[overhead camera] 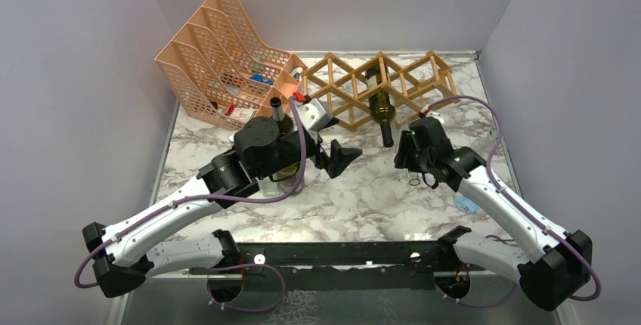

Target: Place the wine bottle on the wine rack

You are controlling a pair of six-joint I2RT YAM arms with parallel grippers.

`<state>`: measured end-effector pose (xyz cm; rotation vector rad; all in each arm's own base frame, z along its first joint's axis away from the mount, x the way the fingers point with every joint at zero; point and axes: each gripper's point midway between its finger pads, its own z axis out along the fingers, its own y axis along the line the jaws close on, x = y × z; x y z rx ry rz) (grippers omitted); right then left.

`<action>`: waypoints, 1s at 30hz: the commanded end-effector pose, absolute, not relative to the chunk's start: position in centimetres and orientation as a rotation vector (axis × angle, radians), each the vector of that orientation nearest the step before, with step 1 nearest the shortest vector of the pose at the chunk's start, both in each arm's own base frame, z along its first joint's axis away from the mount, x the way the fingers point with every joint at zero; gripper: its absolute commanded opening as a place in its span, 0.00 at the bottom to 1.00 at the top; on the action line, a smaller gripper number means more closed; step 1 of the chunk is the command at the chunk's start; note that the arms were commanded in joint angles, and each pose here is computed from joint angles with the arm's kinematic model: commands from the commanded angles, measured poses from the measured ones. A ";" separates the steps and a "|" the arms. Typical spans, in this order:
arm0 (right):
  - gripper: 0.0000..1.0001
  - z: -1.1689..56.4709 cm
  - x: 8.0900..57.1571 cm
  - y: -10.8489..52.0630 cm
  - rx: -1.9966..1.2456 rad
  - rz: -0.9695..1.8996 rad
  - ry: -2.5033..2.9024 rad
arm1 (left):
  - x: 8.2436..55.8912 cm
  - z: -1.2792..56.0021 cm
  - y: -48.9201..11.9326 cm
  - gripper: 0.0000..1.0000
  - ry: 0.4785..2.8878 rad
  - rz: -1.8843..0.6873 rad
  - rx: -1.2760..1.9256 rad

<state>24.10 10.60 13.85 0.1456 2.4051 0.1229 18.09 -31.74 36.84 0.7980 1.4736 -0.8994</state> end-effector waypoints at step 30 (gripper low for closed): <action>0.01 13.7 30.5 11.0 0.000 0.230 2.226 | 17.5 39.3 -28.2 0.99 1.427 -0.844 0.731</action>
